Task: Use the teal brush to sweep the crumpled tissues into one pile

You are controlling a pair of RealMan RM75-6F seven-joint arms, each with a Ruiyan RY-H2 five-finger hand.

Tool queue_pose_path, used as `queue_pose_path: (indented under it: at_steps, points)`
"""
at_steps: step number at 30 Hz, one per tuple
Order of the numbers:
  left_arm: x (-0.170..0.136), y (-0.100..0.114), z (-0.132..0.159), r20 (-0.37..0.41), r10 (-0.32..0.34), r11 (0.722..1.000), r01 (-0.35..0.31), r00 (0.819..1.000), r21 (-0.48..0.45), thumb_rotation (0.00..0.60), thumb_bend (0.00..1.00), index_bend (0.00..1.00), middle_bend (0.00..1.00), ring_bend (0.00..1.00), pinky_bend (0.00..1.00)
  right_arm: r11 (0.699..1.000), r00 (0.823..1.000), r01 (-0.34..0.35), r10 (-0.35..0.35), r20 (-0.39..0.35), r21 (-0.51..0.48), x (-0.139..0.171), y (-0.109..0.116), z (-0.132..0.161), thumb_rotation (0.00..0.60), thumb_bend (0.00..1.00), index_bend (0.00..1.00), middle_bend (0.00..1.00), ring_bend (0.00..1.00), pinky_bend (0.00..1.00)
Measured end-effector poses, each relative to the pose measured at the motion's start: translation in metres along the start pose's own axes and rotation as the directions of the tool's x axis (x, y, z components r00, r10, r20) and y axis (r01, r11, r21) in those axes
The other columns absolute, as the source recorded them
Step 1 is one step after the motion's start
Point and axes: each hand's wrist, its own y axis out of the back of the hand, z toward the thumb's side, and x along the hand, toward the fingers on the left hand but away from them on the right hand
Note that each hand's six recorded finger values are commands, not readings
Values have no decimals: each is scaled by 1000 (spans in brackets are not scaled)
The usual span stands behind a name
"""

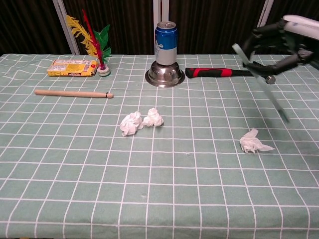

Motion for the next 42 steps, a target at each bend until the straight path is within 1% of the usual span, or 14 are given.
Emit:
queue_pose_path:
  at_steps: [3, 5, 6, 10, 14, 19, 22, 25, 30, 36, 42]
  points:
    - [1, 0, 1, 4, 1, 1000, -1, 1000, 1, 600, 0, 195, 167, 42, 49, 1000, 997, 17, -17, 79, -2, 28, 3, -22, 600, 508, 612, 622, 242, 120]
    - [1, 0, 1, 5, 0, 1000, 0, 1000, 0, 600, 0, 195, 167, 43, 49, 1000, 994, 15, -14, 106, -14, 37, -1, -29, 600, 508, 604, 615, 241, 102]
    - [1, 0, 1, 5, -2, 1000, 2, 1000, 0, 600, 0, 196, 167, 43, 49, 1000, 993, 9, -6, 114, -25, 39, -7, -30, 600, 508, 602, 612, 241, 90]
    - [0, 0, 3, 11, -1, 1000, 1, 1000, -2, 600, 0, 195, 167, 43, 49, 999, 994, -12, 17, 112, -47, 38, -27, -30, 600, 508, 599, 607, 240, 47]
    - [-1, 3, 2, 11, 8, 1000, -8, 1000, -6, 600, 0, 195, 167, 43, 49, 998, 996, -26, 30, 83, -55, 31, -49, -22, 600, 508, 599, 609, 241, 39]
    - [-5, 3, -1, 3, 9, 1000, -9, 1000, -14, 600, 0, 196, 167, 43, 48, 999, 999, -29, 30, 43, -21, 16, -76, -10, 600, 476, 599, 610, 241, 15]
    - [-6, 3, -1, 2, 9, 1000, -9, 1000, -17, 600, 0, 196, 167, 43, 48, 999, 1000, -22, 22, 13, -34, 3, -95, 1, 600, 479, 600, 610, 241, 15]
    - [-8, 3, -1, 3, 12, 1000, -12, 1000, -18, 600, 0, 195, 166, 43, 49, 998, 999, -17, 16, -28, -54, -15, -112, 18, 600, 484, 599, 610, 241, 15]
    - [-11, 5, -2, -4, 17, 1000, -17, 1000, -21, 600, 0, 195, 167, 42, 49, 998, 995, -30, 24, -93, -64, -47, -136, 48, 600, 484, 599, 610, 242, 15]
    - [-12, 3, -4, -10, 8, 1000, -8, 1000, -22, 600, 0, 195, 166, 43, 49, 997, 992, -46, 38, -122, -60, -75, -163, 67, 600, 482, 599, 610, 243, 15]
    - [-12, 3, -4, -10, 5, 1000, -5, 1000, -17, 600, 0, 196, 166, 43, 49, 997, 989, -40, 30, -143, -69, -97, -184, 84, 600, 478, 600, 610, 243, 15]
